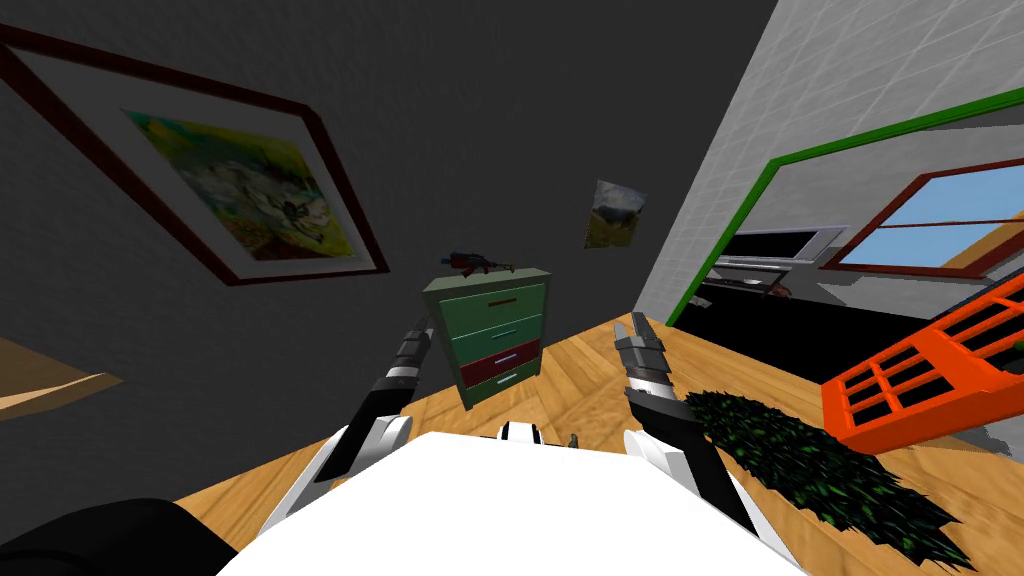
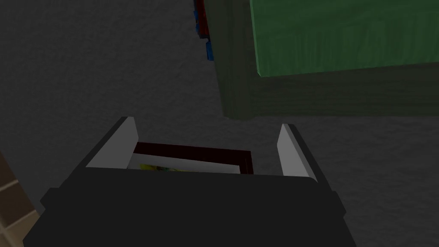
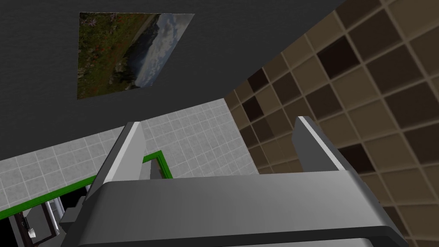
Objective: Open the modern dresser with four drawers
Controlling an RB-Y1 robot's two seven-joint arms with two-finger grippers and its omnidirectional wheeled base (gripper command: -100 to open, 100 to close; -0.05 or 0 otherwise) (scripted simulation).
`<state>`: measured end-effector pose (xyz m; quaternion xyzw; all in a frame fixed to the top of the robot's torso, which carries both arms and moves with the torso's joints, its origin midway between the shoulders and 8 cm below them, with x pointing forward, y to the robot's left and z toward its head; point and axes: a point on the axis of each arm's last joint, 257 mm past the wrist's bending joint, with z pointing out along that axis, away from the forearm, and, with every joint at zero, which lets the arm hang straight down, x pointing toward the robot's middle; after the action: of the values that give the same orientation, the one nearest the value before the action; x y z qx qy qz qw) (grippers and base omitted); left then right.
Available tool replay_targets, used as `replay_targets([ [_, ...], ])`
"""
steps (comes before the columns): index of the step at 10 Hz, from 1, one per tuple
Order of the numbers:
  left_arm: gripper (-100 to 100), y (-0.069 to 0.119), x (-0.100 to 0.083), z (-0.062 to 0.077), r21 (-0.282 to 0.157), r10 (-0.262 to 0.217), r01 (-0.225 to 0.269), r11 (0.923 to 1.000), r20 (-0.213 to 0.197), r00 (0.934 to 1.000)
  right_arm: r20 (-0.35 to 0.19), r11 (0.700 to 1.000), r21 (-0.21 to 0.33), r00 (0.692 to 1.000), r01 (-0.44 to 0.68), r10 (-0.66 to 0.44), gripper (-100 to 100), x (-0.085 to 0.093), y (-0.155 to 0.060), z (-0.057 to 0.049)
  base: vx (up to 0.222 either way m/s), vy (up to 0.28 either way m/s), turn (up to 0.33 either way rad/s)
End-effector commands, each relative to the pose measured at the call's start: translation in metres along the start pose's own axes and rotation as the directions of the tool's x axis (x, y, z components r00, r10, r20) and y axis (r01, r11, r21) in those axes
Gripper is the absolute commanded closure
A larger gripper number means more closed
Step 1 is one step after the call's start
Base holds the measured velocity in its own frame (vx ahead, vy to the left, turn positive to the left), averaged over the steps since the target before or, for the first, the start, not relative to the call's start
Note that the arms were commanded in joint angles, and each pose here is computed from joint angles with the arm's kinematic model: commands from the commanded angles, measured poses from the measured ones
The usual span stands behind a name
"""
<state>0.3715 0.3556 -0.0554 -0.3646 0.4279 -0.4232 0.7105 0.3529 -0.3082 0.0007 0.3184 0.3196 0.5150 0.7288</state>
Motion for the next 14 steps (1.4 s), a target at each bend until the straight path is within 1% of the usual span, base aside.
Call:
replay_targets([
  [1, -100, 0.012, -0.004, -0.001, -0.046, -0.014, 0.015, 0.9988, 0.013, 0.9998, 0.000, 1.000, 0.000, 1.000, 0.000, 0.000, 0, 0.000, 0.000, 0.000, 0.125, -0.131, 0.046],
  [3, -100, 0.021, -0.008, -0.003, -0.082, -0.026, 0.028, 0.9962, 0.024, 0.9994, 0.000, 1.000, 0.000, 1.000, 0.000, 0.000, 0, 0.000, 0.000, 0.000, 0.066, -0.101, 0.057],
  [4, -100, 0.021, -0.008, -0.003, -0.082, -0.026, 0.028, 0.9962, 0.024, 0.9994, 0.000, 1.000, 0.000, 1.000, 0.000, 0.000, 0, 0.000, 0.000, 0.000, 0.100, -0.123, 0.019],
  [5, -100, 0.026, -0.010, -0.004, -0.101, -0.031, 0.034, 0.9943, 0.028, 0.9991, 0.000, 1.000, 0.000, 1.000, 0.000, 0.000, 0, 0.000, 0.000, 0.000, 0.124, -0.141, 0.031],
  [7, -100, 0.036, -0.013, -0.006, -0.138, -0.039, 0.043, 0.9894, 0.034, 0.9987, 0.000, 1.000, 0.000, 1.000, 0.000, 0.000, 0, 0.000, 0.000, 0.000, 0.127, -0.149, 0.064],
  [10, -100, 0.050, -0.018, -0.009, -0.193, -0.047, 0.054, 0.9797, 0.039, 0.9981, 0.000, 1.000, 0.000, 1.000, 0.000, 0.000, 0, 0.000, 0.000, 0.000, 0.116, -0.129, 0.046],
  [12, -100, 0.050, -0.018, -0.009, -0.193, -0.047, 0.054, 0.9797, 0.039, 0.9981, 0.000, 1.000, 0.000, 1.000, 0.000, 0.000, 0, 0.000, 0.000, 0.000, 0.040, -0.046, 0.022],
  [13, -100, 0.054, -0.019, -0.010, -0.211, -0.050, 0.057, 0.9758, 0.041, 0.9979, 0.000, 1.000, 0.000, 1.000, 0.000, 0.000, 0, 0.000, 0.000, 0.000, 0.070, -0.082, 0.040],
  [14, -100, 0.054, -0.019, -0.010, -0.211, -0.050, 0.057, 0.9758, 0.041, 0.9979, 0.000, 1.000, 0.000, 1.000, 0.000, 0.000, 0, 0.000, 0.000, 0.000, 0.057, -0.094, 0.051],
])
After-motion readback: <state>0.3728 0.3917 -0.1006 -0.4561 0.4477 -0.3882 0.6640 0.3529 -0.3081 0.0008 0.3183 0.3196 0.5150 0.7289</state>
